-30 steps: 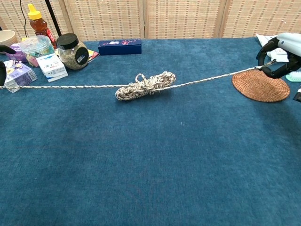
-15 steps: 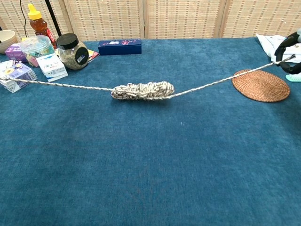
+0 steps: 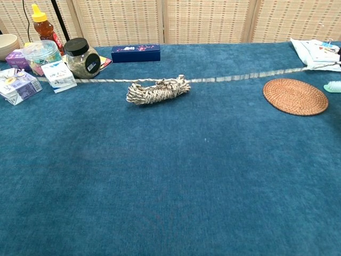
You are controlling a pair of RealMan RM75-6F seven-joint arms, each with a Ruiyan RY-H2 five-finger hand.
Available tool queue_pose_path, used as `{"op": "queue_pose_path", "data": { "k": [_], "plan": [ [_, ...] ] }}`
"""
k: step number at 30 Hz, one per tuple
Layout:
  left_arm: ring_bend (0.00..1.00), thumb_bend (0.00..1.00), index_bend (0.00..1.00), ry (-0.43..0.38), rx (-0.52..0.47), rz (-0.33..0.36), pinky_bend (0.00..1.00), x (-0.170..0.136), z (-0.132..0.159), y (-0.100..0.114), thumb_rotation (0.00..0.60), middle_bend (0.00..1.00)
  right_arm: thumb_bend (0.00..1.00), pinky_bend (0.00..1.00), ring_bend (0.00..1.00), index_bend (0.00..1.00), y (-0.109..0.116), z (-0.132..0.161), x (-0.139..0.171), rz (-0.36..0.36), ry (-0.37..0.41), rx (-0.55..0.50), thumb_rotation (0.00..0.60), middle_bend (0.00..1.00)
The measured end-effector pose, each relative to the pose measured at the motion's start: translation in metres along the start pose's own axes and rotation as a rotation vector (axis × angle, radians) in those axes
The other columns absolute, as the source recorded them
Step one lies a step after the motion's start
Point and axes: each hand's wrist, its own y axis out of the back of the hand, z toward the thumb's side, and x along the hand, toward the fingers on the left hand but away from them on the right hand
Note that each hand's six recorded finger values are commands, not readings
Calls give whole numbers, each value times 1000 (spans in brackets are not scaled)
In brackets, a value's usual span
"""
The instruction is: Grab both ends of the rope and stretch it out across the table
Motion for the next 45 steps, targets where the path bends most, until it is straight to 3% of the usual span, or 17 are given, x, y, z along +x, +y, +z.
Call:
{"op": "queue_pose_path", "data": {
  "k": [34,45],
  "plan": [
    [0,494,664,143,49,15,0,-6,-63,12,600,98,555,0,27,600,6,-25,6,-6,-40,20,600,280],
    [0,495,664,94,-10,62,0,-2,-45,23,600,98,555,0,27,601,5,-11,12,0,2,-2,600,282]
  ]
}}
